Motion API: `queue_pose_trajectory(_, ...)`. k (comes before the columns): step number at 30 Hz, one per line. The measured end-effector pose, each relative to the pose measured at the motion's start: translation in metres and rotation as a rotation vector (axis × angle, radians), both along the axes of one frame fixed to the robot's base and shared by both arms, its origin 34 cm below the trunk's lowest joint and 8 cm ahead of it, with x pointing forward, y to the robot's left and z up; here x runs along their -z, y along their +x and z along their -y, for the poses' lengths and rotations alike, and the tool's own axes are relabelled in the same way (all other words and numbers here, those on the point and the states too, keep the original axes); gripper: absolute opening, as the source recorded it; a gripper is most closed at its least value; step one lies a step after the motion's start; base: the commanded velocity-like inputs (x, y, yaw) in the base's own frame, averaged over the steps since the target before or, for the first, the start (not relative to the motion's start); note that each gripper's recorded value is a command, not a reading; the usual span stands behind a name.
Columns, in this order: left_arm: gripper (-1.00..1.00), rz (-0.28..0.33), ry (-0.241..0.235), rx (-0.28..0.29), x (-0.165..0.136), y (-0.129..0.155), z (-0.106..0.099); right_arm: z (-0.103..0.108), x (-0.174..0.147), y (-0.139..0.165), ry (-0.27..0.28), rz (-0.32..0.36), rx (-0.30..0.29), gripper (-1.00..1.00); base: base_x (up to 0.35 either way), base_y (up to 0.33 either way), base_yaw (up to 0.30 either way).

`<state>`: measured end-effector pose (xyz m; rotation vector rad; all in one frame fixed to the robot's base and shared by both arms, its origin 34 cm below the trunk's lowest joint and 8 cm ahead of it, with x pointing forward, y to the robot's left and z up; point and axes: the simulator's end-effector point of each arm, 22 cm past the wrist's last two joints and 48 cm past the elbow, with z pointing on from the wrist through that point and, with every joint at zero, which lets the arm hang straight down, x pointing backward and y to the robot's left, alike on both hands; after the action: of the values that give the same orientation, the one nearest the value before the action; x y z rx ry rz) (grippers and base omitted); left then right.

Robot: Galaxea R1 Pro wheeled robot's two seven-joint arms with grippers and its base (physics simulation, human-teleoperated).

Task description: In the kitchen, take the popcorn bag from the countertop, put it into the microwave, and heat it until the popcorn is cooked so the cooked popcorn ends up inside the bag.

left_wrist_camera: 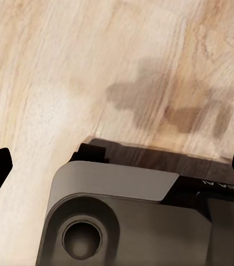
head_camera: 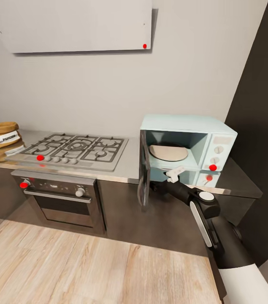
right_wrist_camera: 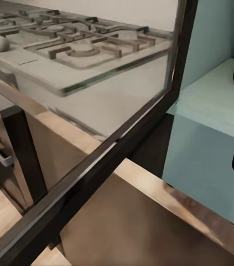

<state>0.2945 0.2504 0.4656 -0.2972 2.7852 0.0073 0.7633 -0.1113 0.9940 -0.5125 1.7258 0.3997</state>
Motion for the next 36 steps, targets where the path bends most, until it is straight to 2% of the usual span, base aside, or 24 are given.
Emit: queue_pose_trajectory(36, 1.00, -0.007, 0.000, 0.000, 0.0010, -0.0025, 0.0000, 0.0003, 0.0040, 0.0011, -0.001, -0.005, 0.000, 1.00, 0.000, 0.000, 0.047)
